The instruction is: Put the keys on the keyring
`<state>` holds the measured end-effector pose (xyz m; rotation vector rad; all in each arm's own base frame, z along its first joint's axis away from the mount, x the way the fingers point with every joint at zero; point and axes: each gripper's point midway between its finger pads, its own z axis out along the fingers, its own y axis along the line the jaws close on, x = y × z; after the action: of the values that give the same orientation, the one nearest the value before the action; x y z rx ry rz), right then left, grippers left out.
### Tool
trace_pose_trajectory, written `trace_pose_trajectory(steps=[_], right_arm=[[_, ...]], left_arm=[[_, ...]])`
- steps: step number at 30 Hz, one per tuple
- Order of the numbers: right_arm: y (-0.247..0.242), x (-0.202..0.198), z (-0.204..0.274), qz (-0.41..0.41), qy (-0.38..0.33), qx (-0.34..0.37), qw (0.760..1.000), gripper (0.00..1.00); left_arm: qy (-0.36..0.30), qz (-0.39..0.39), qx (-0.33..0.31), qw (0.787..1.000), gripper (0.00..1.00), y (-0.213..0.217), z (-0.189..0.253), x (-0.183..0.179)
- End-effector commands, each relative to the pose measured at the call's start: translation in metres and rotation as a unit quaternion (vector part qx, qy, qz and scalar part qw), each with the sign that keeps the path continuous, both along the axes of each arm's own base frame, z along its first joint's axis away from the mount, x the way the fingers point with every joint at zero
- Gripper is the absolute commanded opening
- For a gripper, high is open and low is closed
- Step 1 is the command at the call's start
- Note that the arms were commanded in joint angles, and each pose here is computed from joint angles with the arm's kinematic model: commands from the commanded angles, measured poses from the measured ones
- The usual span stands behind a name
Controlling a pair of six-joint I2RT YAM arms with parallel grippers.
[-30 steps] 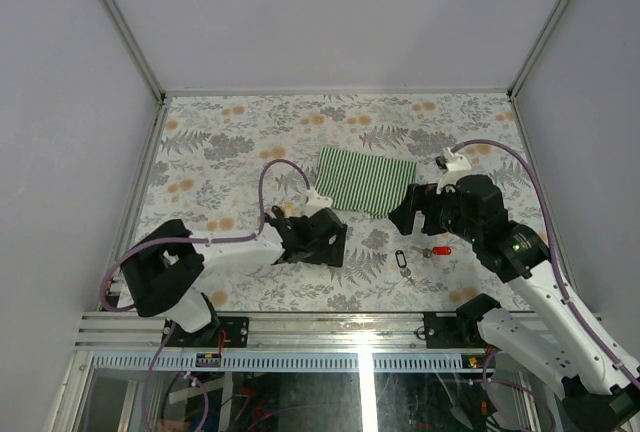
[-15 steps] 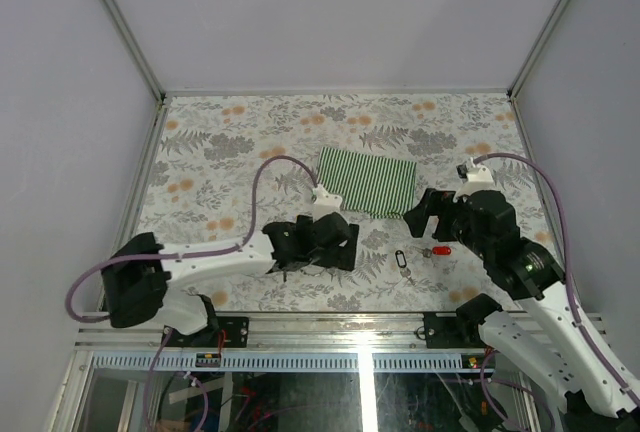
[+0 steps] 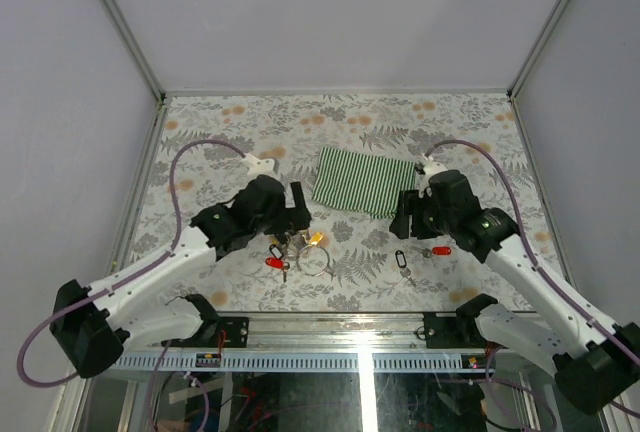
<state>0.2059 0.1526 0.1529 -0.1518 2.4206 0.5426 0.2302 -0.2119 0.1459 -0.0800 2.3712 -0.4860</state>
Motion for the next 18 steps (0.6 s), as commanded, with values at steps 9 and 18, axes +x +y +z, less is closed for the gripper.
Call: trace_pose_trajectory(steps=[9,18], right_arm=[[0.108,0.011,-0.010,0.167,0.006,-0.001,0.986,0.52],[0.194,0.014,-0.037,0.264,0.006,-0.054,0.963,0.45]], left_arm=[[-0.042,0.067,0.023,0.997,0.99,0.099,0.048,0.029],[-0.094,0.083,0.046,0.991,0.94,0.118,0.065,0.026]])
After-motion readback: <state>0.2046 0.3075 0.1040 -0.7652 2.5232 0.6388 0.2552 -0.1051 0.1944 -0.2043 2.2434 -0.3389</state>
